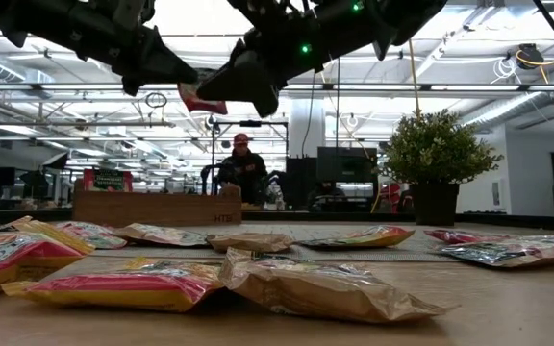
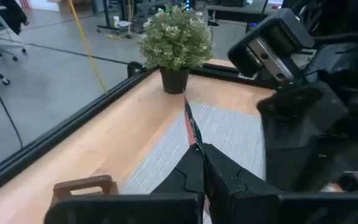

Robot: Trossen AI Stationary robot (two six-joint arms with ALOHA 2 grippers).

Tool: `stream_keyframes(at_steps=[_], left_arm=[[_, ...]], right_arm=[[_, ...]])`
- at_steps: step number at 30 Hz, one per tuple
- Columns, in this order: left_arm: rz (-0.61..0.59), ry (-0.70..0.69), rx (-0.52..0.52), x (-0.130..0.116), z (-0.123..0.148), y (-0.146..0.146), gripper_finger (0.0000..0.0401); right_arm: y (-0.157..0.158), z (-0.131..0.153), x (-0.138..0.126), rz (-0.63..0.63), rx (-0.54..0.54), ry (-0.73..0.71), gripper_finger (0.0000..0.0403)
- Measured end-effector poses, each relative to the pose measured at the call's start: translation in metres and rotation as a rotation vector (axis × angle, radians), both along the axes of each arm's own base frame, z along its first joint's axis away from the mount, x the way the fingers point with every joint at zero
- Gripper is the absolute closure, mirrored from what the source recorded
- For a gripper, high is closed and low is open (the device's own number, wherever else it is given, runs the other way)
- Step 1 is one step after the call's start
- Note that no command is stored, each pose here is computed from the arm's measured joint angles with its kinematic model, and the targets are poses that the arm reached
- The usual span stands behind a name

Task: Pick & Place Tea
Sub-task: Put the red tea bag into the left section of the wooden organizer

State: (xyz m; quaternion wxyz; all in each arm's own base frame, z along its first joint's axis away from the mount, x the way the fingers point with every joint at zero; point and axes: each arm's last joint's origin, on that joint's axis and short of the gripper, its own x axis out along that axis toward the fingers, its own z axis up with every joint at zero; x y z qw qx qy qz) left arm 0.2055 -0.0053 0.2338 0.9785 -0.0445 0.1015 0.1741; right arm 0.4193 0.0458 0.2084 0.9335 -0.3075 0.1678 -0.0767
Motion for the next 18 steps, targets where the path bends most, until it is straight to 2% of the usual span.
stream_keyframes(at_steps=[6,13,18], left_arm=[[0.028,0.039,0.025,-0.002,-0.003,0.001,0.0398],[0.174,0.189,0.01,-0.02,-0.012,0.006,0.0399],[0.268,0.289,0.008,-0.032,-0.021,0.008,0.0399]], right_arm=[[0.002,-0.004,-0.001,0.053,0.137,0.021,0.031],[-0.004,-0.015,-0.005,0.004,0.186,0.128,0.026],[-0.011,-0.019,-0.006,-0.026,0.21,0.165,0.0244]])
